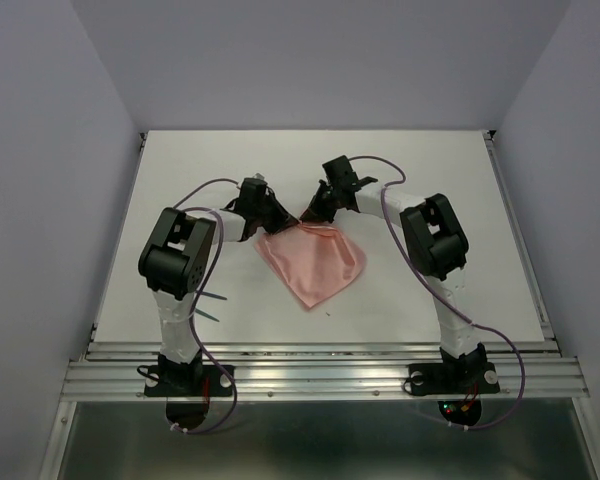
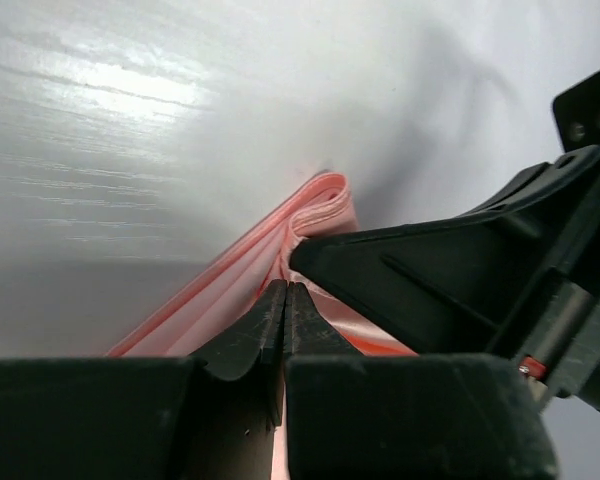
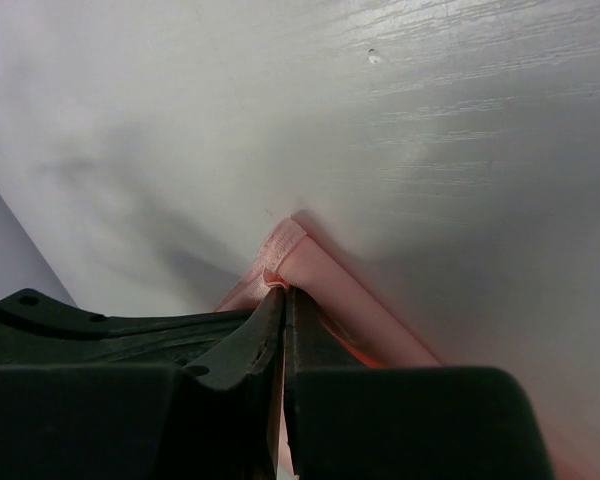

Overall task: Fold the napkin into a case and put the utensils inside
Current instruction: Fold the lower triangle-folded napkin at the center of the board.

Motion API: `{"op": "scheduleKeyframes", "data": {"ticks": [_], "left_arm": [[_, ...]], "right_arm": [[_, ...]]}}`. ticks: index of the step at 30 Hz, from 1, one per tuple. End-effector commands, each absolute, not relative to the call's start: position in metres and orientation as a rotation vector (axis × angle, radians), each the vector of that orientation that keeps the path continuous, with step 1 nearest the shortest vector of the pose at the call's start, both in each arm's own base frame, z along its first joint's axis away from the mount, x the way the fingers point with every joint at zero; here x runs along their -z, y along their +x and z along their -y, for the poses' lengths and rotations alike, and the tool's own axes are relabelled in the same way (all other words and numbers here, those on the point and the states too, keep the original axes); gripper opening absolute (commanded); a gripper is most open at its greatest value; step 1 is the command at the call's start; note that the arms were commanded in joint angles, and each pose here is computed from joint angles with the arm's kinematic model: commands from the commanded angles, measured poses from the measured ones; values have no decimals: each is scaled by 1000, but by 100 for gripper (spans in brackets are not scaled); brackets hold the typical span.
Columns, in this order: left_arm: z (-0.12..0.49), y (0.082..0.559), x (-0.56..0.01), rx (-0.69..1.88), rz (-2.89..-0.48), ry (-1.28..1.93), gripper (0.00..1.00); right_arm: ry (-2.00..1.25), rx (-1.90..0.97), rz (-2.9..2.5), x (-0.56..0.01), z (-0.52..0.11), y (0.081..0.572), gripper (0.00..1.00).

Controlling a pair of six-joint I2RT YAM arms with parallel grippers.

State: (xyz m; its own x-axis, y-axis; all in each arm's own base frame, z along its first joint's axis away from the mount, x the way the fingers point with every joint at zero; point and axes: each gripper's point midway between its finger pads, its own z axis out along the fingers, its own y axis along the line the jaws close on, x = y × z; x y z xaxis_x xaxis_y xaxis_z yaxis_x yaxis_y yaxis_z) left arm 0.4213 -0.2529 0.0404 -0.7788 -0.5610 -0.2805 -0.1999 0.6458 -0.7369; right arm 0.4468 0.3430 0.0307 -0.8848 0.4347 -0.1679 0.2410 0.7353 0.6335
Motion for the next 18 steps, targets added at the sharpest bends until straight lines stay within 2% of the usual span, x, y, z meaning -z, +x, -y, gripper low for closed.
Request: {"op": "scheduleKeyframes", "data": {"ticks": [1, 10, 18], "left_arm": [[264, 435, -58, 1033, -2315, -545, 8], [266, 428, -48, 1075, -2322, -557, 7], [274, 414, -86, 1184, -2207, -451, 8]], "right_arm": [[532, -829, -2703, -3, -338, 434, 4], [530, -831, -2706, -1, -338, 433, 5], [528, -812, -2691, -4, -335, 435, 4]]}}
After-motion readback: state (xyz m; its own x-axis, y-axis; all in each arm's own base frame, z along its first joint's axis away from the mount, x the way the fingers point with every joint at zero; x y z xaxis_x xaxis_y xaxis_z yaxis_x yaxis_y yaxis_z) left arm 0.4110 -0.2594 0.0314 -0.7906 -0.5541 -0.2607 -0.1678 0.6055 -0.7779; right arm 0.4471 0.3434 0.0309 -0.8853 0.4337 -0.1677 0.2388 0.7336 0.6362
